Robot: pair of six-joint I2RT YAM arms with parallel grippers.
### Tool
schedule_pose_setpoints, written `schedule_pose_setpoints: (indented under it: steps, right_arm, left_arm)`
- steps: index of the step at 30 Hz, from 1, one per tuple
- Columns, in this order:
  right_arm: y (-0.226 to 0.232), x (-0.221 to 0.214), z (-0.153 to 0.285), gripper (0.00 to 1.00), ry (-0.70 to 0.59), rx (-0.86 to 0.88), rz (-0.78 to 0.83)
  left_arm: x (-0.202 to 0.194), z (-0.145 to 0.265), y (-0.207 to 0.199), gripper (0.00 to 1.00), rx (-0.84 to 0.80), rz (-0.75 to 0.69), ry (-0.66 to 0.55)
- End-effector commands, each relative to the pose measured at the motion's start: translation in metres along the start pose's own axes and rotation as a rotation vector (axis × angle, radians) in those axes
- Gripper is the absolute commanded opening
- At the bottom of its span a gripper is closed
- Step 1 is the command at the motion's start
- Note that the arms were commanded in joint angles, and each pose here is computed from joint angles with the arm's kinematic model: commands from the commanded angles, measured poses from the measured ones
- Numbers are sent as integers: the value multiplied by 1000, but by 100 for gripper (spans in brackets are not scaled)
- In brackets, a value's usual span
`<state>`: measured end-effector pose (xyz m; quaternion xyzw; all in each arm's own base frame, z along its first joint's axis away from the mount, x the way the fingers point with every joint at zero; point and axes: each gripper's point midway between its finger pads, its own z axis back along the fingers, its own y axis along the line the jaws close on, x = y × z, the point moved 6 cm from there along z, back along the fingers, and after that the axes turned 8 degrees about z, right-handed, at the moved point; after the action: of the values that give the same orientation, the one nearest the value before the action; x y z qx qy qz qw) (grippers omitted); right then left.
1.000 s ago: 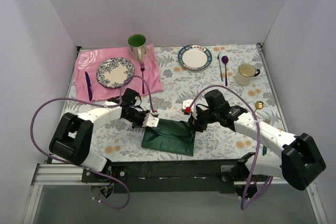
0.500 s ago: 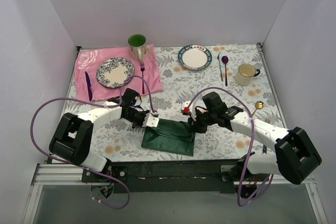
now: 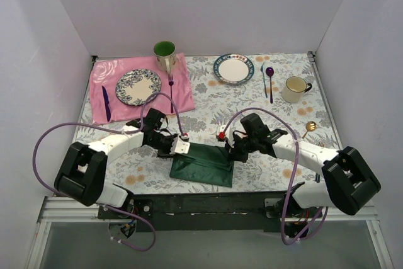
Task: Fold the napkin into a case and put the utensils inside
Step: Fold the lower triangle-folded napkin at the center of the board, then smooth out the 2/3-rectangle-folded napkin at the center of the board.
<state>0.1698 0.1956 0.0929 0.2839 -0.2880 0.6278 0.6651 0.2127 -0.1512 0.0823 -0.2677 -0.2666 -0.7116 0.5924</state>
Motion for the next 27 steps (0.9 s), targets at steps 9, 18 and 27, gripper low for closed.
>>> schedule_pose_setpoints:
  steps: [9, 18, 27]
  right_arm:
    - [-2, -16, -15, 1, 70, 45, 50]
    - [-3, -18, -18, 1, 83, 58, 36]
    - [1, -2, -10, 41, 58, 98, 99]
  left_arm:
    - [36, 32, -30, 49, 118, 157, -181]
    - [32, 11, -52, 51, 184, 119, -149]
    - [21, -5, -56, 46, 163, 104, -115]
